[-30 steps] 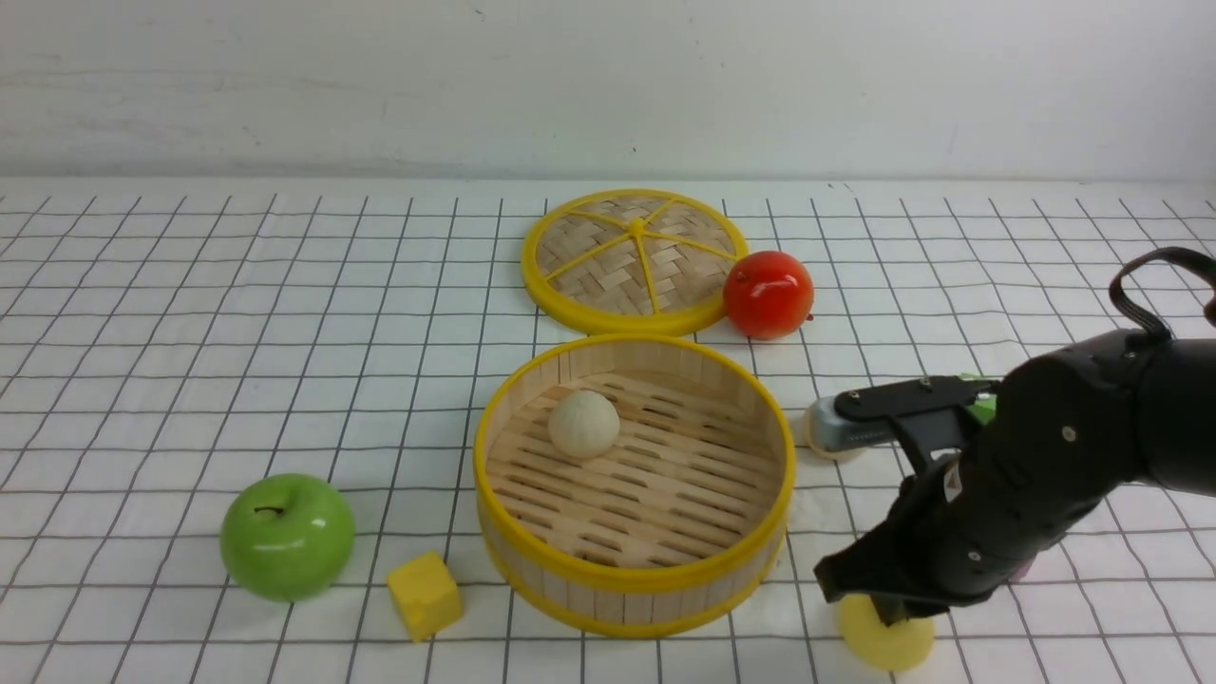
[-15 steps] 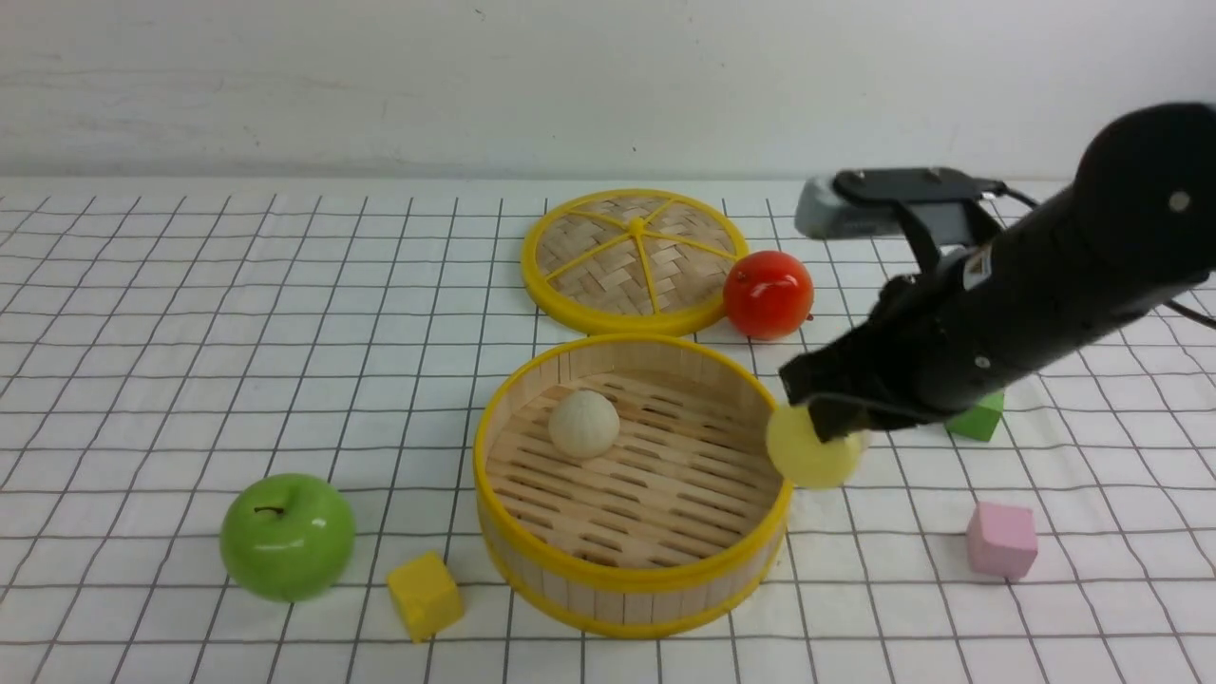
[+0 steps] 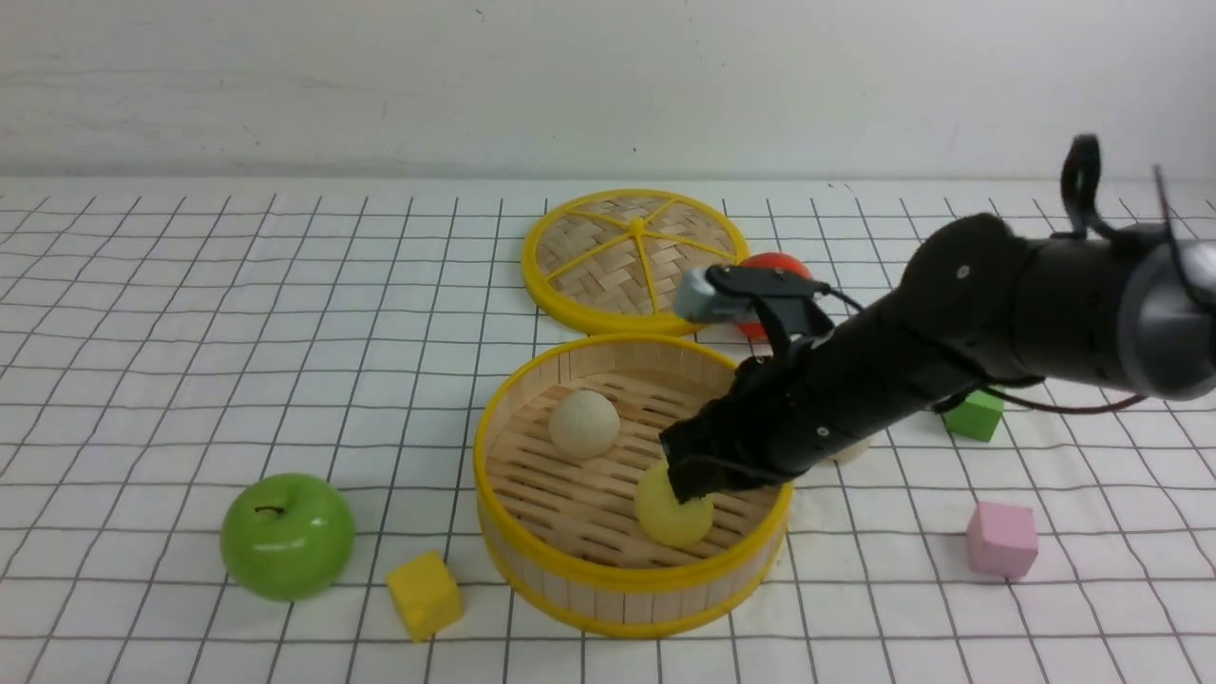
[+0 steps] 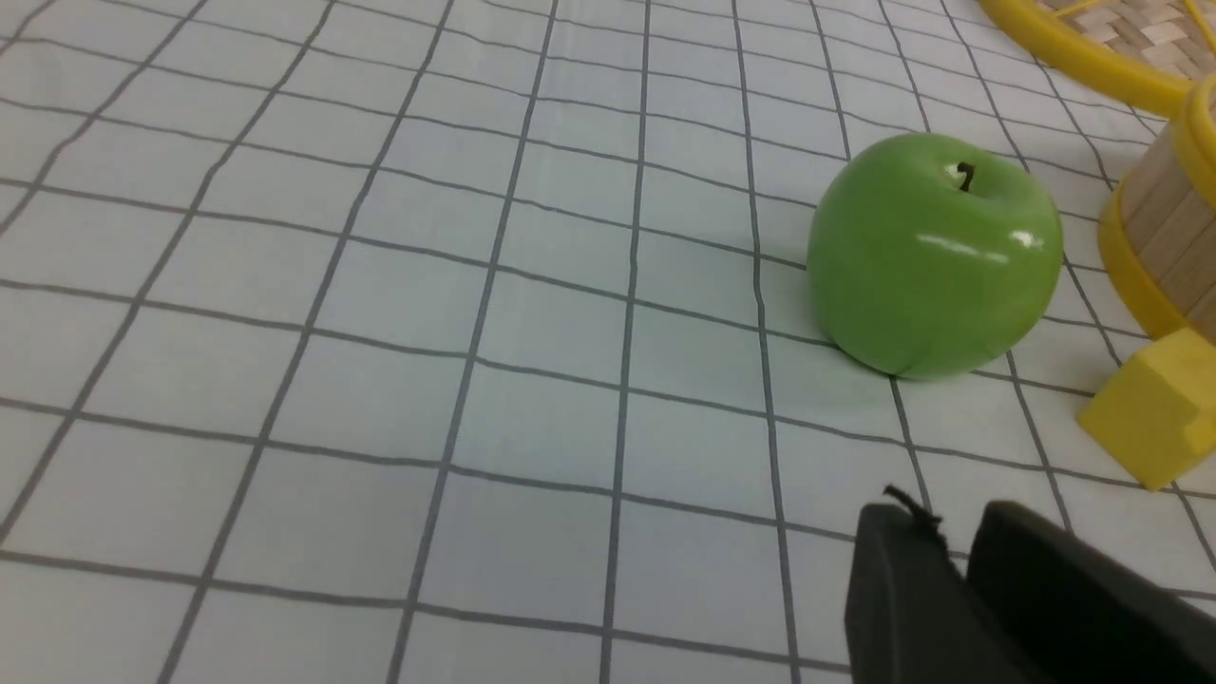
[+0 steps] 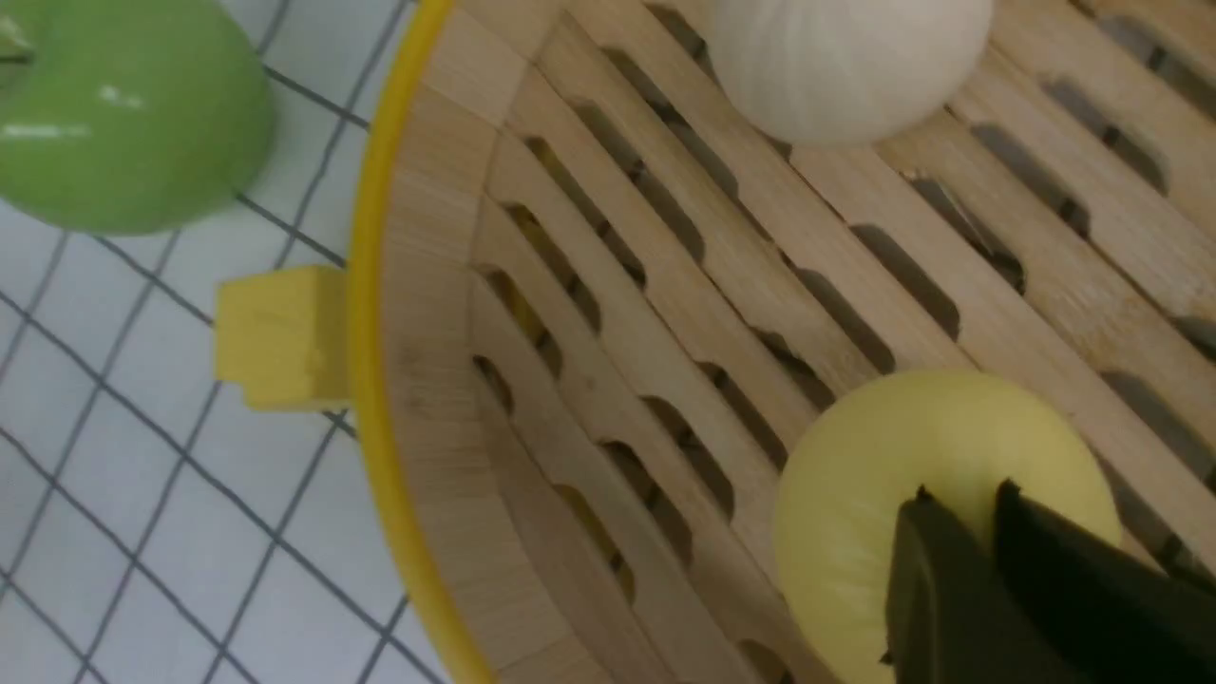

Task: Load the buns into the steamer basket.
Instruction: Use the right arm to put the steamed stuffed bun into the steamer, then use the right arm to grab a steamed stuffed bun

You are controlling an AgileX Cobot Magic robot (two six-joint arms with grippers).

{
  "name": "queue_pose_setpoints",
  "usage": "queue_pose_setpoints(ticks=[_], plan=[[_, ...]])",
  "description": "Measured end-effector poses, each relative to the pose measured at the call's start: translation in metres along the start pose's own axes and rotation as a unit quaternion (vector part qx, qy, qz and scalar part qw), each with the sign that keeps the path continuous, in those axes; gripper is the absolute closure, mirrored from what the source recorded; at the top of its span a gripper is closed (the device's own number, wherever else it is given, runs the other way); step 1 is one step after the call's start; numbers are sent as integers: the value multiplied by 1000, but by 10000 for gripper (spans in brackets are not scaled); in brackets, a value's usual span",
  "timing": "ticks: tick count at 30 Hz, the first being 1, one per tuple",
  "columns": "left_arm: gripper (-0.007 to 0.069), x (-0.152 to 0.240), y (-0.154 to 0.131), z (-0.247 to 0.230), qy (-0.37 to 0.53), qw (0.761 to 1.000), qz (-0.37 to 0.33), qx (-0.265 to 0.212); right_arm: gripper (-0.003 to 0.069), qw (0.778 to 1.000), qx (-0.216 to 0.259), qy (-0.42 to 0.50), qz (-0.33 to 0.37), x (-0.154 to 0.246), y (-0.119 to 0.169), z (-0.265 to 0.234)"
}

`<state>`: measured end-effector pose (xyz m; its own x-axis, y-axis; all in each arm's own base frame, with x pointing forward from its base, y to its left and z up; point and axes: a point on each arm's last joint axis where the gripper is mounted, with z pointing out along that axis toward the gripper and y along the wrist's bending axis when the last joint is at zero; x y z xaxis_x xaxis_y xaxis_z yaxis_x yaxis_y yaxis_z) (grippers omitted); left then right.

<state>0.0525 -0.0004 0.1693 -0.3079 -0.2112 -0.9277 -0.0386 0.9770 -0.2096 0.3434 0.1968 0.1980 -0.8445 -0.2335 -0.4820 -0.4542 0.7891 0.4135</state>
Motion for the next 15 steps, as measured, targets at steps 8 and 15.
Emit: queue_pose_setpoints(ticks=[8,15], plan=[[512,0,0,0,0,1000,0,0,257,999,-3,-35,-17,-12,10,-20],[503,0,0,0,0,1000,0,0,160,986,40,-123,-104,-39,18,-91]])
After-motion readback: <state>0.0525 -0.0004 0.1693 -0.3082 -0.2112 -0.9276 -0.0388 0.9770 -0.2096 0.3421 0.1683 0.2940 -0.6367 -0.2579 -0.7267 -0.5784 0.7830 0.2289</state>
